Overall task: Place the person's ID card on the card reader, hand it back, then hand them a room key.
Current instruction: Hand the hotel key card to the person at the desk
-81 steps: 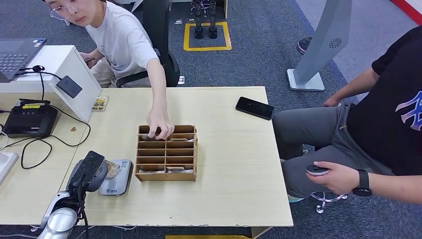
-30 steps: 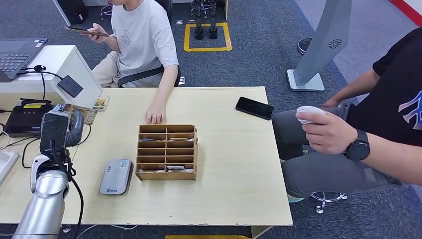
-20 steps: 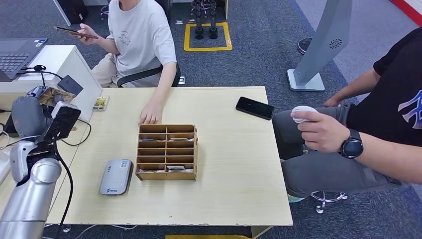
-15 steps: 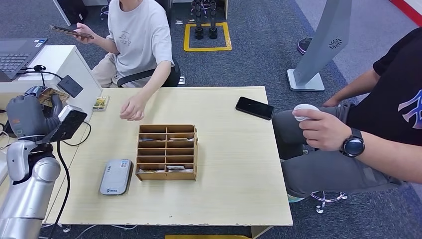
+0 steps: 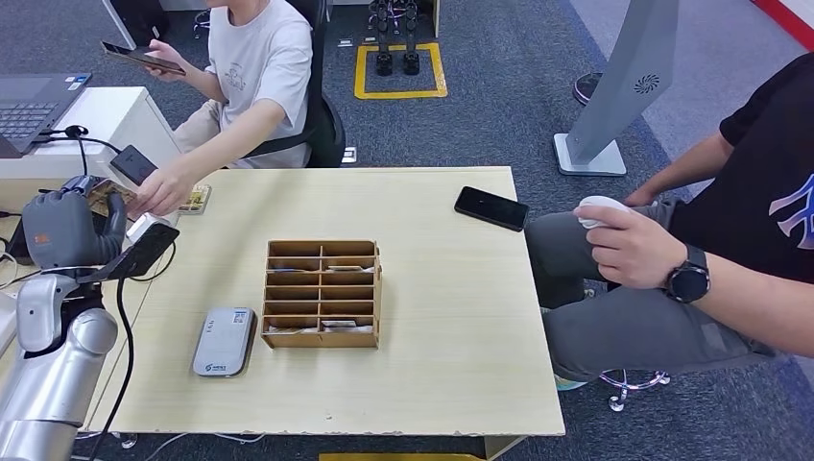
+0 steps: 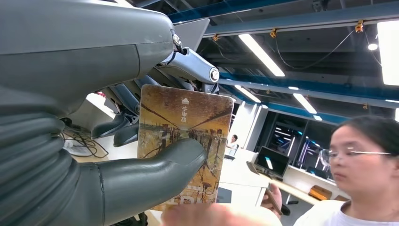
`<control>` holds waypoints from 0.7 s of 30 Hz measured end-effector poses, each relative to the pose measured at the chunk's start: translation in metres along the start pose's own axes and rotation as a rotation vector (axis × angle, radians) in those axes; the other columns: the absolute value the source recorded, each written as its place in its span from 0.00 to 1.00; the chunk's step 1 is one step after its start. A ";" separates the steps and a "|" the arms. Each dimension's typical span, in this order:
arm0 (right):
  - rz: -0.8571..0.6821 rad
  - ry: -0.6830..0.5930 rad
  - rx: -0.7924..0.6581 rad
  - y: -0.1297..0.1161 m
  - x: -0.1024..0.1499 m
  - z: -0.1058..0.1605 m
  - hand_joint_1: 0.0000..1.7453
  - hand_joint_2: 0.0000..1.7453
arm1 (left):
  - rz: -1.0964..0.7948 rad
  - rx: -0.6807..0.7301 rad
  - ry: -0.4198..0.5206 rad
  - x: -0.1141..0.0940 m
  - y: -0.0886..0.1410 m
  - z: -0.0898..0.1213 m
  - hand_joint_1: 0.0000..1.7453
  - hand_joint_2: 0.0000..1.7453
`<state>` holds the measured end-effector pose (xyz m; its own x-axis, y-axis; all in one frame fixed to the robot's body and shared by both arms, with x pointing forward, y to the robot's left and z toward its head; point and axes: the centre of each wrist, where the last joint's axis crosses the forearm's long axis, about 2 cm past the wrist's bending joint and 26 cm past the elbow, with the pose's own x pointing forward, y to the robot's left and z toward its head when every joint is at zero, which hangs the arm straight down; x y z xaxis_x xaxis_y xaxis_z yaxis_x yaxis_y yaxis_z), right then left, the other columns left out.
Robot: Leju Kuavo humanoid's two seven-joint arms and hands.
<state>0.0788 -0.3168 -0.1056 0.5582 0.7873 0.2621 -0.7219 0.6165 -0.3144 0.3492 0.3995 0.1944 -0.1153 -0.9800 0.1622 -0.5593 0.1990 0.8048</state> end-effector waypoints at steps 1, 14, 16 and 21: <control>0.001 0.000 0.000 0.000 0.000 0.000 0.00 0.00 | -0.001 0.000 0.000 0.000 0.000 0.000 1.00 1.00; 0.008 -0.002 0.002 0.000 0.001 0.000 0.00 0.00 | -0.004 -0.014 -0.001 -0.001 -0.002 0.002 1.00 1.00; 0.007 -0.002 0.003 0.000 0.001 0.000 0.00 0.00 | -0.002 -0.020 -0.006 0.000 -0.003 0.002 1.00 1.00; -0.013 -0.001 0.000 0.000 0.001 0.000 0.00 0.00 | 0.040 -0.049 -0.012 0.003 -0.006 0.003 0.00 1.00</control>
<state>0.0794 -0.3162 -0.1055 0.5670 0.7792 0.2671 -0.7146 0.6266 -0.3109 0.3497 0.3958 0.1886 -0.1472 -0.9711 0.1881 -0.5129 0.2376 0.8249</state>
